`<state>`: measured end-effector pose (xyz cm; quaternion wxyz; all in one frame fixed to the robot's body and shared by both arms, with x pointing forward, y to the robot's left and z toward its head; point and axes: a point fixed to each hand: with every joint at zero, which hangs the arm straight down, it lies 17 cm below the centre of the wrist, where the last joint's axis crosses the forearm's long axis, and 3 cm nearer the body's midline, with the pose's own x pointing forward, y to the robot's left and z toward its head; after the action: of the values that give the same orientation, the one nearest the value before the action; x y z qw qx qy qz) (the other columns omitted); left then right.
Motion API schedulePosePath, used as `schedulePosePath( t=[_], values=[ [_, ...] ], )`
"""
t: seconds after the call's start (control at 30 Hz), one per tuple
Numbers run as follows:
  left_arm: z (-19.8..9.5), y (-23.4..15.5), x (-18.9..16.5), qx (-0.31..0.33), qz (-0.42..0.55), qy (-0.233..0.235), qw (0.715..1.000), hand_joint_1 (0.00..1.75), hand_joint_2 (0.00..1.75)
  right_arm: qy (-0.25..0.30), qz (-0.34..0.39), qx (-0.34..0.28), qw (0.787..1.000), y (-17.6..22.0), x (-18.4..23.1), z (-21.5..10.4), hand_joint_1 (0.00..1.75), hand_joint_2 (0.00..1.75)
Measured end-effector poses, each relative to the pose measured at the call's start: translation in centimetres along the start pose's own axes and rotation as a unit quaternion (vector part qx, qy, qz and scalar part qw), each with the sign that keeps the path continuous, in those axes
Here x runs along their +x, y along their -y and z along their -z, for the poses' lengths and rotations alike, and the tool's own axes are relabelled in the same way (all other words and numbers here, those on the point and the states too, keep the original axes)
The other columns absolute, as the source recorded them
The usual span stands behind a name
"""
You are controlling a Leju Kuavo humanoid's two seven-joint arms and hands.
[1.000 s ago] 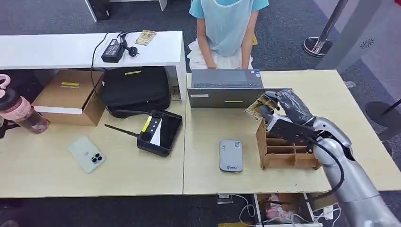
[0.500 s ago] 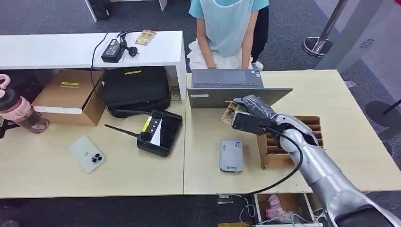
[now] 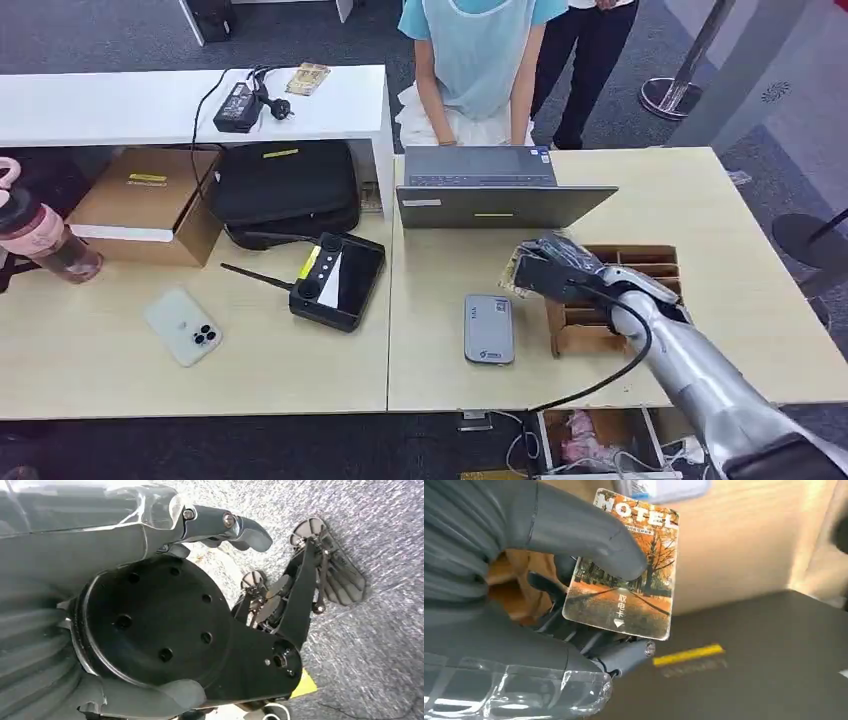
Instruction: Pass the card to the sensor for recognition and then transmit it.
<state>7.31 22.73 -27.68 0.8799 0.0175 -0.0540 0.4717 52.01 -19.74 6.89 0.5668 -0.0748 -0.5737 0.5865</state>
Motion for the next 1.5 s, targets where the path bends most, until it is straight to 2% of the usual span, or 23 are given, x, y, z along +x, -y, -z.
schedulePosePath(
  t=[0.2, 0.6, 1.13, 1.5],
  values=[
    [0.0, 0.0, 0.1, -0.001, 0.006, 0.001, 1.000, 0.00, 1.75, -0.011, 0.005, 0.010, 1.000, -1.7, -1.5, -0.9, 1.75, 1.75],
    [0.0, 0.1, 0.3, -0.007, 0.018, 0.005, 1.000, 0.00, 1.75, -0.006, 0.009, 0.018, 1.000, -3.7, -1.7, -1.1, 1.75, 1.75],
    [0.0, 0.1, 0.4, -0.008, 0.021, 0.002, 1.000, 0.00, 1.75, 0.042, 0.018, 0.075, 0.996, -6.9, 2.9, 1.3, 1.75, 1.75],
    [0.1, -0.1, 0.3, -0.005, 0.019, 0.001, 1.000, 0.00, 1.75, 0.037, 0.023, 0.108, 0.993, -9.4, 3.2, 1.9, 1.75, 1.75]
  ],
)
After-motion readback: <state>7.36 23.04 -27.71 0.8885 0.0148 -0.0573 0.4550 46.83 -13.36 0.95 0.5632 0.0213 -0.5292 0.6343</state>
